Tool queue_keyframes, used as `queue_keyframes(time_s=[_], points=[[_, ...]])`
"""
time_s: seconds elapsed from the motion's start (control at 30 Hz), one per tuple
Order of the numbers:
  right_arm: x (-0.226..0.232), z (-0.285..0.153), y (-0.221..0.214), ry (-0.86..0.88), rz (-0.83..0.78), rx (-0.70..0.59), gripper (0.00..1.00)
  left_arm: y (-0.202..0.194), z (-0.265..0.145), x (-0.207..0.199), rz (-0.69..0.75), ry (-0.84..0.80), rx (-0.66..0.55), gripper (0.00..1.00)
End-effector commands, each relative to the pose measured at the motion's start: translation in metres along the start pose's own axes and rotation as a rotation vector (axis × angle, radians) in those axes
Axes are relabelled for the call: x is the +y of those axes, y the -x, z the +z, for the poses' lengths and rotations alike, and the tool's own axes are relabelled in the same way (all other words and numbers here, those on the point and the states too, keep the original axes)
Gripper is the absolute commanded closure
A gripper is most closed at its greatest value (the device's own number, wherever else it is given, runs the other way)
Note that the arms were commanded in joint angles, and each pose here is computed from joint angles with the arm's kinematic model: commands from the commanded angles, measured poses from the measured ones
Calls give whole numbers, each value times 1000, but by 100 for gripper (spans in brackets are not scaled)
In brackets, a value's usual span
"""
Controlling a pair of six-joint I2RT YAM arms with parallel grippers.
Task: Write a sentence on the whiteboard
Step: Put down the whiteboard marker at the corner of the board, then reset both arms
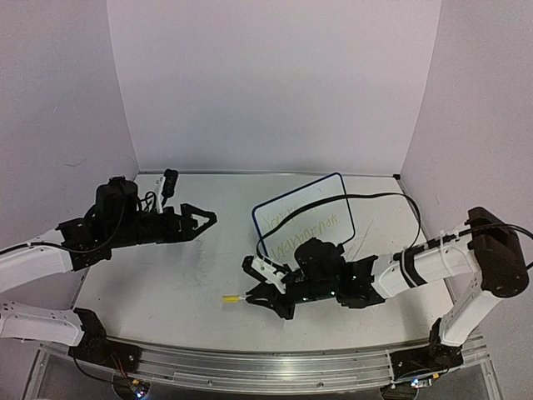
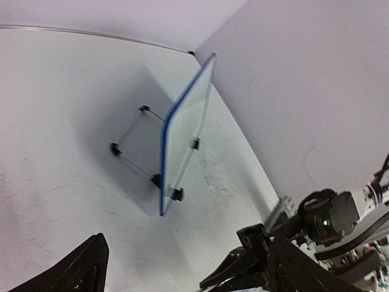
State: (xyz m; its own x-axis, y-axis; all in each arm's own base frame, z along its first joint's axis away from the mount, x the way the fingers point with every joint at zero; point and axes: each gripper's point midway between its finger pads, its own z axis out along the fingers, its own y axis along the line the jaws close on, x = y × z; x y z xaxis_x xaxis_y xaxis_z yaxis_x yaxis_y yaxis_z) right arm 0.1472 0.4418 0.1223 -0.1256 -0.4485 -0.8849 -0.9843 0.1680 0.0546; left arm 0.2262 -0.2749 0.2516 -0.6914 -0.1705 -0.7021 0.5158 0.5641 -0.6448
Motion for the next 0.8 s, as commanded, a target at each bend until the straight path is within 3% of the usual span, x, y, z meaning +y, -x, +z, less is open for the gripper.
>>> queue_keyframes(time_s=[0.0, 0.13, 0.37, 0.6, 0.77], points=[[-13, 6, -2, -115, 70, -35, 99, 46, -39, 32, 22, 274, -221, 6], [-13, 37, -11, -139, 77, 12, 98, 60, -56, 30, 11, 292, -298, 6], [-33, 86, -17, -256, 153, 50, 97, 63, -67, 23, -7, 267, -321, 6], [-50, 84, -21, -355, 154, 25, 60, 69, -82, 19, -8, 267, -358, 6], [-55, 32, 30, -424, 181, -58, 34, 82, -89, 11, 35, 277, -385, 4]])
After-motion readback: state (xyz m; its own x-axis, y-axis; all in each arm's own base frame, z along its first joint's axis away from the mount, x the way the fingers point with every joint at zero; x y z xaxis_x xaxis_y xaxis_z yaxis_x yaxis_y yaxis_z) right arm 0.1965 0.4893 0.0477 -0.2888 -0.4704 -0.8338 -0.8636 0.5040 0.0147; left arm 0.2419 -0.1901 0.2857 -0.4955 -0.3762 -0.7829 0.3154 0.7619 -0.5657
